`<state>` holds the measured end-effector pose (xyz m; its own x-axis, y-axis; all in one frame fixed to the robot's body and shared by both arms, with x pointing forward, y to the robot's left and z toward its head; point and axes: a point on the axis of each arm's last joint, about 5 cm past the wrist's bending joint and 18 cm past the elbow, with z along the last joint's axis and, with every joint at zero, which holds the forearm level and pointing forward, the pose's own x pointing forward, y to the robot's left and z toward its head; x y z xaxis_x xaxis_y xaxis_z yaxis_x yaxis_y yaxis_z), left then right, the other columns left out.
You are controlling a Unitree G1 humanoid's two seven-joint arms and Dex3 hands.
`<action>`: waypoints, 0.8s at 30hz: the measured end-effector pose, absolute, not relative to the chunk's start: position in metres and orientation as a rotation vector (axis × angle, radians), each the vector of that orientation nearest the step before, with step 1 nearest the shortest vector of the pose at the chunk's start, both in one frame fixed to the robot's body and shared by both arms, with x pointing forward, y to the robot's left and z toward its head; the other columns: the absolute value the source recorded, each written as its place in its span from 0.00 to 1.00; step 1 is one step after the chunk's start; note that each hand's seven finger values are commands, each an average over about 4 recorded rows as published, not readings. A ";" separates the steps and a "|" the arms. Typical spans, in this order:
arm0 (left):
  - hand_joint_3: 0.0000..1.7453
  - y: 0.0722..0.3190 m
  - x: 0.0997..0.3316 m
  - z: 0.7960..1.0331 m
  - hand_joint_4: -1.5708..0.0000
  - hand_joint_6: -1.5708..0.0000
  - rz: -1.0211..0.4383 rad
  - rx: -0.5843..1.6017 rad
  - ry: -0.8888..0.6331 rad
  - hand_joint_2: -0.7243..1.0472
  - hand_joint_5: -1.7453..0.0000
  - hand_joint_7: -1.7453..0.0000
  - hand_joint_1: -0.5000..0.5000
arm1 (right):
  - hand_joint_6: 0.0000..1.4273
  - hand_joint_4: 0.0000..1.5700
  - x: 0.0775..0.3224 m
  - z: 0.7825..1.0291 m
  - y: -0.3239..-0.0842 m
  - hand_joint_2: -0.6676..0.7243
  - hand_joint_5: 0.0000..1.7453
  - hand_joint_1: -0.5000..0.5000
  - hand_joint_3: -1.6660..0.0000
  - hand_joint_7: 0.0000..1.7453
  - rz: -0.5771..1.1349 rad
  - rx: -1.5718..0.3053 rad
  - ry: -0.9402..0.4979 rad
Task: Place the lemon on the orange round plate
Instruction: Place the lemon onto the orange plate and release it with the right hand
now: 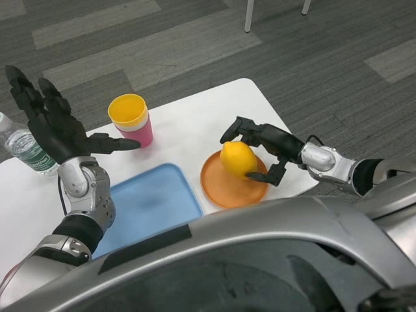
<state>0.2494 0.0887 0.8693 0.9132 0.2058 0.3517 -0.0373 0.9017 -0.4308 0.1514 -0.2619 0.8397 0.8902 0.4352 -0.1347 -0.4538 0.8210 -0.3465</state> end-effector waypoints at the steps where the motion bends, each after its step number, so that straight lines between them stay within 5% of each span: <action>1: 0.05 0.089 0.249 0.869 1.00 1.00 0.127 -0.430 -0.400 0.05 1.00 0.96 0.01 | 0.10 0.19 0.153 0.841 -0.263 0.39 0.89 0.08 0.13 0.80 0.489 -0.390 0.052; 9: 0.05 0.088 0.249 0.868 1.00 1.00 0.119 -0.423 -0.387 0.05 1.00 0.96 0.02 | 0.03 0.05 0.160 0.849 -0.266 0.41 0.85 0.06 0.06 0.71 0.570 -0.429 0.056; 11: 0.05 0.088 0.249 0.868 1.00 1.00 0.118 -0.422 -0.384 0.05 1.00 0.96 0.02 | 0.01 0.01 0.161 0.849 -0.266 0.41 0.75 0.04 0.05 0.62 0.578 -0.430 0.057; 15: 0.05 0.088 0.249 0.868 1.00 1.00 0.118 -0.422 -0.384 0.05 1.00 0.96 0.02 | 0.00 0.00 0.161 0.849 -0.266 0.39 0.36 0.04 0.07 0.46 0.583 -0.432 0.057; 19: 0.05 0.088 0.250 0.868 1.00 1.00 0.119 -0.422 -0.383 0.01 1.00 0.96 0.02 | 0.00 0.00 0.162 0.849 -0.266 0.32 0.01 0.04 0.25 0.31 0.612 -0.440 0.066; 24: 0.05 0.088 0.250 0.868 1.00 1.00 0.120 -0.423 -0.383 0.05 1.00 0.96 0.01 | 0.00 0.00 0.163 0.850 -0.267 0.22 0.00 0.04 0.37 0.17 0.633 -0.446 0.077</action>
<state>0.2495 0.0884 0.8683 0.9218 0.1918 0.3368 -0.0345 0.9061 -0.4217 0.1632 -0.2666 0.8496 0.8064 0.5550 -0.2040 -0.5878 0.7148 -0.3789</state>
